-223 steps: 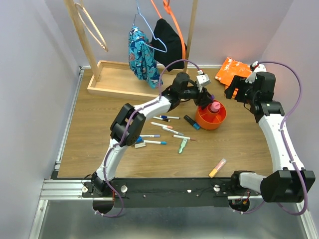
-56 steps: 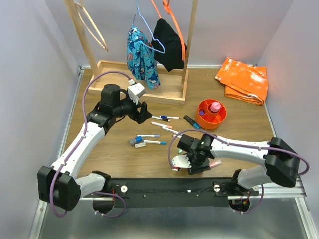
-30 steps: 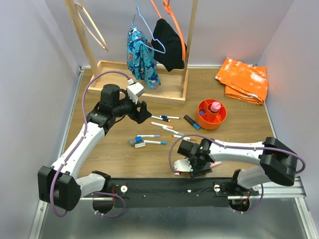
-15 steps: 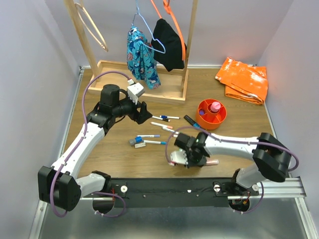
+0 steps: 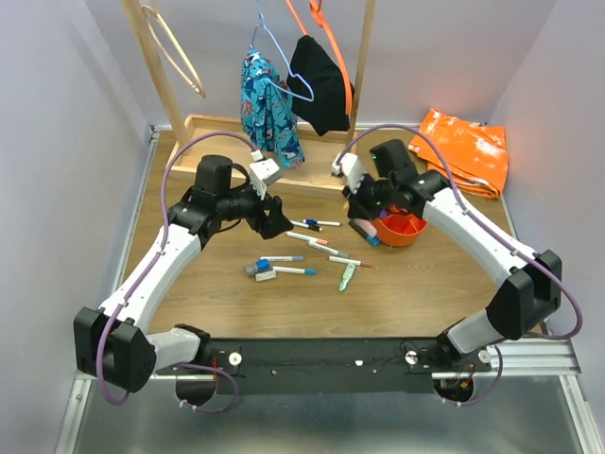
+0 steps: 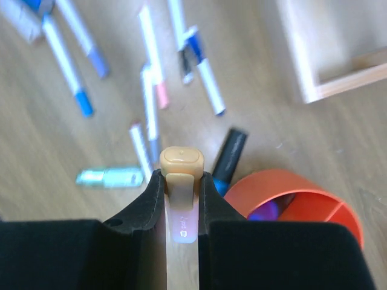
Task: Sort the stationery into containers
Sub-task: Pick up the pen from the center of the board, then place the pen in the storage box.
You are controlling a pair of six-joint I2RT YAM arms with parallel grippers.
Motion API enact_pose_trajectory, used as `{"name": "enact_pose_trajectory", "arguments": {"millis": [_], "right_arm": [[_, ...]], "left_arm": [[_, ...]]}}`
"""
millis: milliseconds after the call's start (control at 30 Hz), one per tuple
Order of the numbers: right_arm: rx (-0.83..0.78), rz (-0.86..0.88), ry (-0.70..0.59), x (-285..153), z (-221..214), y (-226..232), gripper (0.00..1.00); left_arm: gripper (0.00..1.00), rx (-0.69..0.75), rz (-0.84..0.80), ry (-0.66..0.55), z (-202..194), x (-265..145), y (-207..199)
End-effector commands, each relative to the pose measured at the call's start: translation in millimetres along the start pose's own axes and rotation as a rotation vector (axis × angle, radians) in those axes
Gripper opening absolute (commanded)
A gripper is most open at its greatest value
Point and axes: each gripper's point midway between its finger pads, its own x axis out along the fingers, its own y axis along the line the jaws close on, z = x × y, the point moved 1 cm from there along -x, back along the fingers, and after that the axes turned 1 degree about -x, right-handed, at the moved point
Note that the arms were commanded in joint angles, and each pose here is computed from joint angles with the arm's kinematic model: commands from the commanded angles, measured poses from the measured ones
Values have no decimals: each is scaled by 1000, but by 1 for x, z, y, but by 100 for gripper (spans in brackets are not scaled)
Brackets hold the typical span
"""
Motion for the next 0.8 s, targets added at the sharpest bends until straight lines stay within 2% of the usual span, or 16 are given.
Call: {"name": "enact_pose_trajectory", "arguments": {"millis": [0,133,533,767], "right_arm": [[74,-114,-297,-20,43,-30,1],[95,-270,-408,-34,53,-61,1],[145,-459,-349,-25,14,-117,1],[148,-481,-288,-9,-9,-127,1]], "left_arm": [[82,8,-45,2,6,2,-6],[82,12,-39,15,8,5,-2],[82,-9,-40,21,12,22,13],[82,-5,-32,21,15,26,18]]}}
